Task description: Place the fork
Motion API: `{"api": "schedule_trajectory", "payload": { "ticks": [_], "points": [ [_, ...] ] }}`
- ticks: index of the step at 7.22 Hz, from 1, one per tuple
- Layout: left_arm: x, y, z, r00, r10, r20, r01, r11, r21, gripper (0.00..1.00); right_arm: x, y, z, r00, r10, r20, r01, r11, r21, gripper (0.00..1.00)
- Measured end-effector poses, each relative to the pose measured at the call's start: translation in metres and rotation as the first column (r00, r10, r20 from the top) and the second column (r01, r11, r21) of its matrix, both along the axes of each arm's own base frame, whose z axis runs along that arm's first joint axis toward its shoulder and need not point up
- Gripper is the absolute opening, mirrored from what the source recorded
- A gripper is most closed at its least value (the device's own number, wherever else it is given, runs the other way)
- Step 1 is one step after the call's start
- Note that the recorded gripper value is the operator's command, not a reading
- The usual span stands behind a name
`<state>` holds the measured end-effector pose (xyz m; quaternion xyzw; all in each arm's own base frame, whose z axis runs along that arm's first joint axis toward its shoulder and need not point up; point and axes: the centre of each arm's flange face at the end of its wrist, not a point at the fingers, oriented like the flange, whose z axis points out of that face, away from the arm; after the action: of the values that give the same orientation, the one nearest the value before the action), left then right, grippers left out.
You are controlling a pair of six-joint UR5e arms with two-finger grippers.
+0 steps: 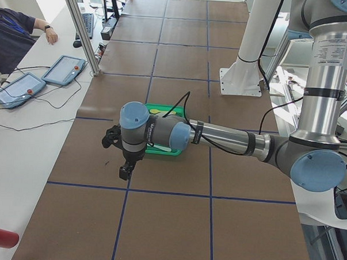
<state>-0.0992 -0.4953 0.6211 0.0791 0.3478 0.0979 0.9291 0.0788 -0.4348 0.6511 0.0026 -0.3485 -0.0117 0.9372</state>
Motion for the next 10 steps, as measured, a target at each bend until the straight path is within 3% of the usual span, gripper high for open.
{"api": "schedule_trajectory", "payload": {
  "ticks": [2,4,7,10],
  "points": [
    [-0.005,0.021,0.029,1.000,-0.013,-0.009,0.013,0.997,-0.079,1.00,0.000,0.000,0.000,1.000,0.000,0.000,0.000,1.000,0.000,1.00],
    [-0.005,0.028,0.037,0.999,-0.030,-0.013,0.028,0.994,-0.109,1.00,0.000,0.000,0.000,1.000,0.000,0.000,0.000,1.000,0.000,1.00],
    [0.000,0.028,0.034,0.996,-0.058,-0.071,0.048,0.990,-0.133,1.00,0.000,0.000,0.000,1.000,0.000,0.000,0.000,1.000,0.000,1.00],
    [0.001,0.026,0.030,0.995,-0.059,-0.077,0.049,0.991,-0.126,1.00,0.000,0.000,0.000,1.000,0.000,0.000,0.000,1.000,0.000,1.00]
  ]
}}
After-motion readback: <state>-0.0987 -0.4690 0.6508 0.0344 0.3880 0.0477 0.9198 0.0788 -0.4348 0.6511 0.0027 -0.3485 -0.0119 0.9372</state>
